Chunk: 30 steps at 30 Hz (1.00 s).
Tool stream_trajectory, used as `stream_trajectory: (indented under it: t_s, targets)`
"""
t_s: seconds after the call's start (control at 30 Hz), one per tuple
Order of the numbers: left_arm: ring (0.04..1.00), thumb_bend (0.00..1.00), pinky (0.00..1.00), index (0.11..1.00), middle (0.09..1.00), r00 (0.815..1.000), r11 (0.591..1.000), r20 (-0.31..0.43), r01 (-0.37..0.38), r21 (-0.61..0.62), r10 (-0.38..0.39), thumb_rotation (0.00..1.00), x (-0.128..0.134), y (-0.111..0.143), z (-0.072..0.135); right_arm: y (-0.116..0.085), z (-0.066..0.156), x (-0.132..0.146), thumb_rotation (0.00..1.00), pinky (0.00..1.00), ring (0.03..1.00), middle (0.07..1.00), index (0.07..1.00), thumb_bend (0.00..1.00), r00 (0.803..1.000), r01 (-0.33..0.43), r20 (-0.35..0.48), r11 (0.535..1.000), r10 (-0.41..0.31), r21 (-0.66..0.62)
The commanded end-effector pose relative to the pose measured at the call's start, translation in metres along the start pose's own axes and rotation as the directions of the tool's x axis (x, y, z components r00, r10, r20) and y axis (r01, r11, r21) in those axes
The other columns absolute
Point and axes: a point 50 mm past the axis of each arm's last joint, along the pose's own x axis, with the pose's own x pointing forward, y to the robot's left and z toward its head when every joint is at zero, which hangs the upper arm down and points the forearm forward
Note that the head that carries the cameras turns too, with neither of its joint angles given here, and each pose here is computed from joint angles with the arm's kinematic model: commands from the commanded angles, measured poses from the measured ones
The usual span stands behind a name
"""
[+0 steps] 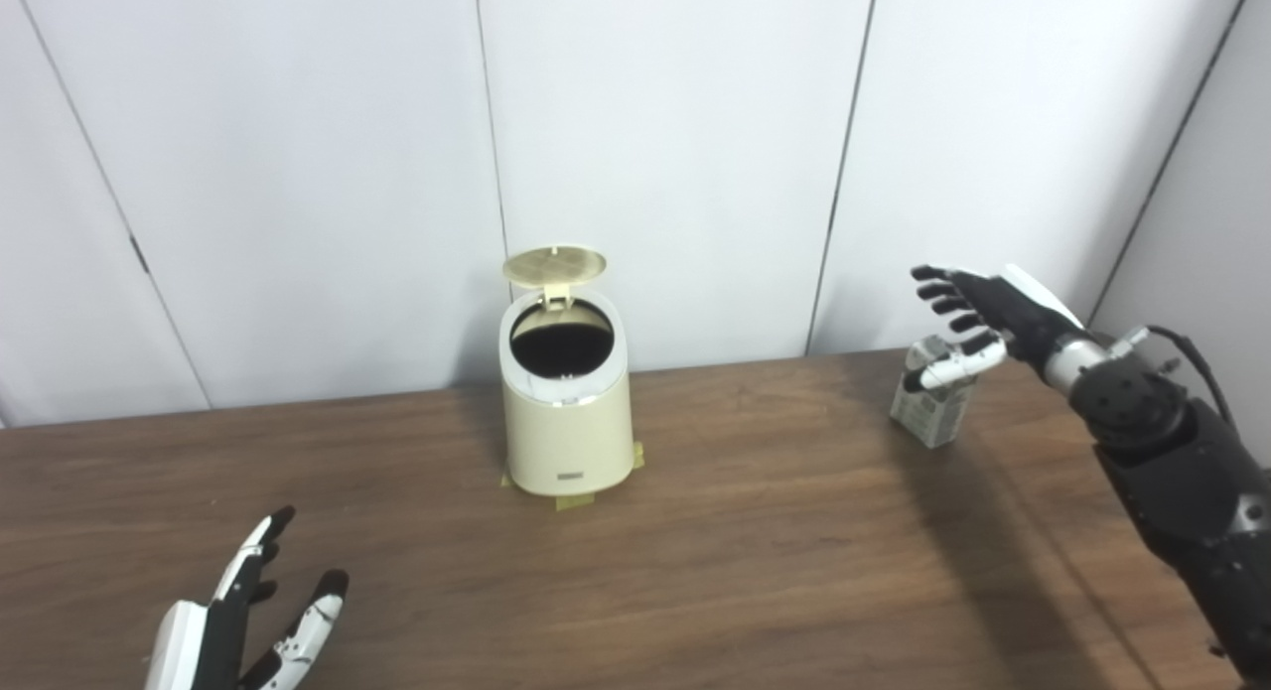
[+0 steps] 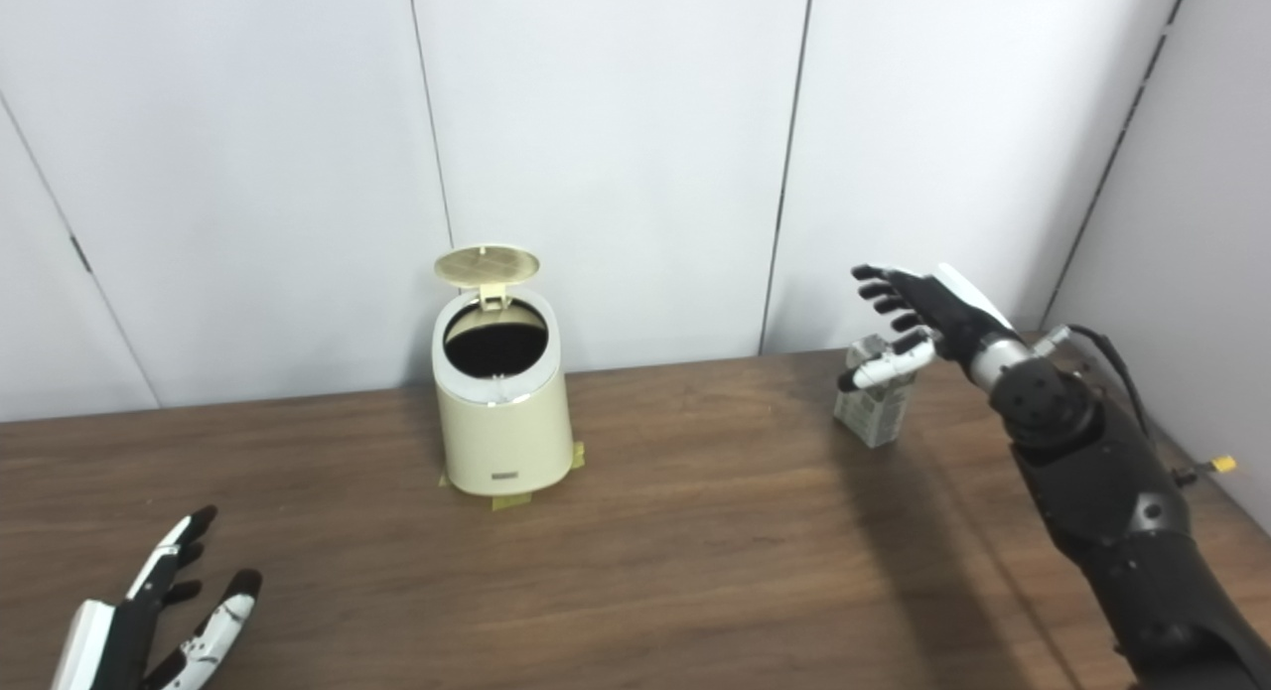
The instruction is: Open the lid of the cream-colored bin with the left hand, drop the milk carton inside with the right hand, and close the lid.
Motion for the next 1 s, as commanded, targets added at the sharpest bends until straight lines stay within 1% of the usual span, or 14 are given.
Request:
stream_trajectory:
  t_s: [0.0, 0.03, 0.13, 0.2, 0.3, 0.37, 0.43, 0.5, 0.63, 0.67, 0.73, 0.8, 0.87, 0.97]
  targets:
    - [0.914, 0.49, 0.83, 0.930, 0.941, 0.998, 1.000, 0.054, -0.025, 0.008, 0.025, 0.66, 0.008, 0.007, 0.011, -0.030, 0.020, 0.002, 0.00, 0.59, 0.774, 0.859, 0.866, 0.92, 0.998, 0.059, 0.032, 0.997, -0.058, -0.044]
    - [0.914, 0.49, 0.83, 0.930, 0.940, 0.998, 1.000, 0.055, -0.028, 0.009, 0.027, 0.66, 0.008, 0.007, 0.010, -0.032, 0.023, 0.001, 0.00, 0.58, 0.770, 0.858, 0.861, 0.92, 0.997, 0.063, 0.040, 0.995, -0.061, -0.074]
    - [0.908, 0.49, 0.82, 0.923, 0.935, 0.998, 0.999, 0.056, -0.032, 0.008, 0.032, 0.65, 0.008, 0.006, 0.010, -0.040, 0.032, -0.001, 0.00, 0.74, 0.816, 0.830, 0.842, 0.95, 0.995, 0.074, 0.080, 0.979, -0.060, -0.192]
    - [0.909, 0.49, 0.82, 0.924, 0.935, 0.998, 1.000, 0.056, -0.030, 0.006, 0.029, 0.64, 0.008, 0.006, 0.009, -0.046, 0.038, -0.003, 0.00, 0.78, 0.847, 0.850, 0.839, 0.95, 0.995, 0.073, 0.077, 0.967, -0.056, -0.246]
    - [0.913, 0.50, 0.83, 0.924, 0.939, 0.998, 1.000, 0.053, -0.028, 0.004, 0.028, 0.66, 0.008, 0.006, 0.009, -0.055, 0.051, -0.009, 0.00, 0.72, 0.835, 0.864, 0.847, 0.94, 0.995, 0.074, 0.086, 0.943, -0.048, -0.324]
    - [0.914, 0.50, 0.83, 0.926, 0.942, 0.998, 1.000, 0.053, -0.027, -0.001, 0.027, 0.66, 0.008, 0.006, 0.010, -0.060, 0.061, -0.013, 0.00, 0.63, 0.782, 0.860, 0.853, 0.94, 0.993, 0.059, 0.113, 0.918, -0.016, -0.392]
    - [0.917, 0.49, 0.83, 0.928, 0.946, 0.998, 1.000, 0.056, -0.026, -0.004, 0.026, 0.65, 0.008, 0.007, 0.010, -0.063, 0.068, -0.013, 0.00, 0.63, 0.776, 0.850, 0.852, 0.95, 0.992, 0.040, 0.127, 0.883, 0.022, -0.467]
    - [0.916, 0.48, 0.83, 0.927, 0.946, 0.998, 1.000, 0.061, -0.026, 0.000, 0.026, 0.64, 0.009, 0.007, 0.009, -0.063, 0.078, -0.010, 0.00, 0.64, 0.780, 0.848, 0.847, 0.97, 0.991, 0.015, 0.120, 0.834, 0.062, -0.552]
    - [0.910, 0.49, 0.82, 0.924, 0.940, 0.997, 1.000, 0.067, -0.028, -0.002, 0.028, 0.64, 0.009, 0.008, 0.009, -0.065, 0.088, -0.006, 0.03, 0.59, 0.747, 0.830, 0.831, 1.00, 0.984, -0.009, 0.124, 0.740, 0.125, -0.673]
    - [0.909, 0.49, 0.82, 0.923, 0.939, 0.997, 1.000, 0.068, -0.027, -0.002, 0.027, 0.64, 0.009, 0.008, 0.009, -0.065, 0.089, -0.005, 0.03, 0.58, 0.744, 0.827, 0.830, 1.00, 0.982, -0.012, 0.123, 0.694, 0.144, -0.720]
    - [0.910, 0.49, 0.82, 0.925, 0.939, 0.998, 1.000, 0.066, -0.024, 0.002, 0.024, 0.64, 0.010, 0.009, 0.009, -0.065, 0.089, -0.004, 0.05, 0.64, 0.772, 0.825, 0.827, 1.00, 0.978, -0.004, 0.129, 0.626, 0.166, -0.779]
    - [0.910, 0.49, 0.83, 0.924, 0.939, 0.997, 1.000, 0.068, -0.021, 0.006, 0.021, 0.64, 0.010, 0.008, 0.009, -0.063, 0.090, -0.004, 0.07, 0.67, 0.794, 0.829, 0.829, 1.00, 0.973, 0.010, 0.130, 0.528, 0.190, -0.849]
    - [0.910, 0.49, 0.83, 0.923, 0.937, 0.998, 1.000, 0.067, -0.020, 0.009, 0.019, 0.64, 0.010, 0.008, 0.009, -0.060, 0.091, -0.003, 0.08, 0.69, 0.806, 0.833, 0.833, 1.00, 0.970, 0.006, 0.115, 0.456, 0.212, -0.890]
    - [0.904, 0.49, 0.82, 0.923, 0.933, 0.998, 1.000, 0.067, -0.018, 0.005, 0.018, 0.64, 0.010, 0.008, 0.009, -0.055, 0.090, -0.001, 0.09, 0.71, 0.819, 0.850, 0.852, 1.00, 0.969, -0.025, 0.070, 0.376, 0.236, -0.926]
